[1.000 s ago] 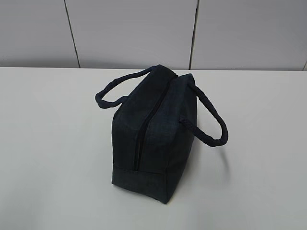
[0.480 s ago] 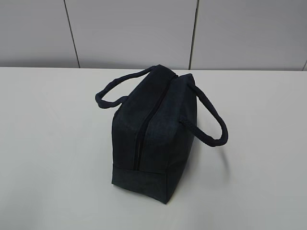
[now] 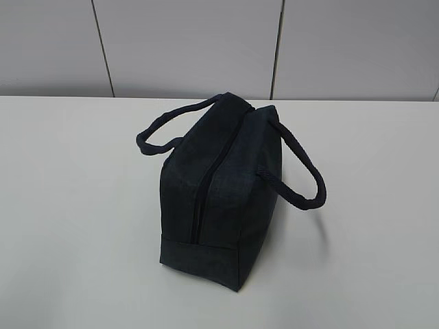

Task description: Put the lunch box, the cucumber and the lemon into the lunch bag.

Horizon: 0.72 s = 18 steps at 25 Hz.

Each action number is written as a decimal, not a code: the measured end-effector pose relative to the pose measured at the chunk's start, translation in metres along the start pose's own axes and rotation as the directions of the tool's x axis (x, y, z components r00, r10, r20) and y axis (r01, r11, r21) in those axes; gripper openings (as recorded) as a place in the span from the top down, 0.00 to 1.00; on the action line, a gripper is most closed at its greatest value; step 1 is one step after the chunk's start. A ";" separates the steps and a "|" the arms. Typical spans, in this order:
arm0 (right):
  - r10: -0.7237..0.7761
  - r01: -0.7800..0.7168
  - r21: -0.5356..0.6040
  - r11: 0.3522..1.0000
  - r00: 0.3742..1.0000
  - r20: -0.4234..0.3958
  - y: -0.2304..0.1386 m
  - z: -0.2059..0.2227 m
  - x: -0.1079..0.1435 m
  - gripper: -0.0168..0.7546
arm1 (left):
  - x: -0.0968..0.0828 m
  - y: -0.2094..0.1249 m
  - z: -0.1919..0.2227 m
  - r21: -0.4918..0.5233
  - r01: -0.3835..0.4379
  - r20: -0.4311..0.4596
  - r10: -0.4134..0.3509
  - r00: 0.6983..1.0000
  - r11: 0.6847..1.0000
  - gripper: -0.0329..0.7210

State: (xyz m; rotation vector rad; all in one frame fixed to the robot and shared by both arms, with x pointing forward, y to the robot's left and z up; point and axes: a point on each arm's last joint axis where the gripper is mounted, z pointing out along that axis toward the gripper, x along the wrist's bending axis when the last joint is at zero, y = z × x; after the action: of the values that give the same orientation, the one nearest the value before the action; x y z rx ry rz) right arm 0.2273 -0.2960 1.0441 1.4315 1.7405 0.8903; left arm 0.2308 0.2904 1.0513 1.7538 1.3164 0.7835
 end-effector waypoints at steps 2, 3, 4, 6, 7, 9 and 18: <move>0.000 0.000 0.001 1.000 1.000 0.000 0.000 0.000 0.000 0.36 | 0.000 0.000 0.000 0.000 0.000 0.000 0.000 1.000 1.000 0.64; 0.000 0.000 0.001 1.000 1.000 0.000 0.000 0.000 0.000 0.36 | 0.000 0.000 0.000 0.000 0.000 0.000 0.000 1.000 1.000 0.64; 0.000 0.000 0.001 1.000 1.000 0.000 0.000 0.000 0.000 0.36 | 0.000 0.000 0.000 0.000 0.000 0.000 0.000 1.000 1.000 0.64; 0.000 0.000 0.001 1.000 1.000 0.000 0.000 0.000 0.000 0.36 | 0.000 0.000 0.000 0.000 0.000 0.000 0.000 1.000 1.000 0.64; 0.000 0.000 0.001 1.000 1.000 0.000 0.000 0.000 0.000 0.36 | 0.000 0.000 0.000 0.000 0.000 0.000 0.000 1.000 1.000 0.64; 0.000 0.000 0.001 1.000 1.000 0.000 0.000 0.000 0.000 0.36 | 0.000 0.000 0.000 0.000 0.000 0.000 0.000 1.000 1.000 0.64; 0.000 0.000 0.001 1.000 1.000 0.000 0.000 0.000 0.000 0.36 | 0.000 0.000 0.000 0.000 0.000 0.000 0.000 1.000 1.000 0.64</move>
State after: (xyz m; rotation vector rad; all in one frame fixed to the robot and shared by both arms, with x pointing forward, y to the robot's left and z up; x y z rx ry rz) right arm 0.2272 -0.2960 1.0440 1.4320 1.7412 0.8898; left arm 0.2308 0.2904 1.0513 1.7538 1.3164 0.7835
